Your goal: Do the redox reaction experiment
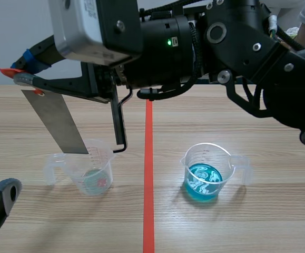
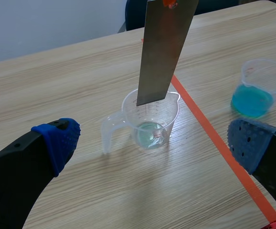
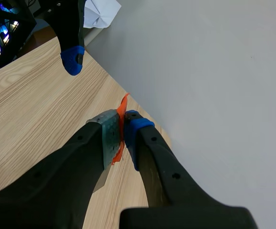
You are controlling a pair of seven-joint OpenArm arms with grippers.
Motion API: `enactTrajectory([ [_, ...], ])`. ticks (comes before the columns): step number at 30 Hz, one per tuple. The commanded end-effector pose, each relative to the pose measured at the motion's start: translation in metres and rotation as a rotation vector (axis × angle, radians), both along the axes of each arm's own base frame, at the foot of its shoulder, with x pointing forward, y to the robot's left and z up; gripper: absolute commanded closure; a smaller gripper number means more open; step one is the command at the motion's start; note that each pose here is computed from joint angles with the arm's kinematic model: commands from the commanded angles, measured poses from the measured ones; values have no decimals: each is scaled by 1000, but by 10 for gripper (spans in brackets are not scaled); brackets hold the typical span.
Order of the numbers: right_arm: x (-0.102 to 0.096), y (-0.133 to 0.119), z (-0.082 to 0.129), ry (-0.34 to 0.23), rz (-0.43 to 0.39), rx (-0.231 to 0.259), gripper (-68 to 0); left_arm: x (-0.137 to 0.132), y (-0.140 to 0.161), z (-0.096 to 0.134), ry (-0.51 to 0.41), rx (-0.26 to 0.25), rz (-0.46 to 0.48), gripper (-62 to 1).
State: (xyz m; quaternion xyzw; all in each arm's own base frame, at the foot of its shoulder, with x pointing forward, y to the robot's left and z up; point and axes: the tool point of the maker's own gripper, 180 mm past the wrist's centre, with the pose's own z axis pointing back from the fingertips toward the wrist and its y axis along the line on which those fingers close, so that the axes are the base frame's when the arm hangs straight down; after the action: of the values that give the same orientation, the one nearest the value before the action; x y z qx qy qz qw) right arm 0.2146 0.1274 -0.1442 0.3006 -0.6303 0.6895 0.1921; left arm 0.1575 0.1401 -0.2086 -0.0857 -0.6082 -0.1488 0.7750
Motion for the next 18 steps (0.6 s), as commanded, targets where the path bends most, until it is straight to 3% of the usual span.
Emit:
enactTrajectory([
  [1, 2, -1, 9, -12, 5, 15, -8, 1, -5, 7, -22, -18, -11, -623],
  [18, 3, -1, 8, -13, -1, 10, -8, 1, -5, 7, -22, -18, -11, -623],
])
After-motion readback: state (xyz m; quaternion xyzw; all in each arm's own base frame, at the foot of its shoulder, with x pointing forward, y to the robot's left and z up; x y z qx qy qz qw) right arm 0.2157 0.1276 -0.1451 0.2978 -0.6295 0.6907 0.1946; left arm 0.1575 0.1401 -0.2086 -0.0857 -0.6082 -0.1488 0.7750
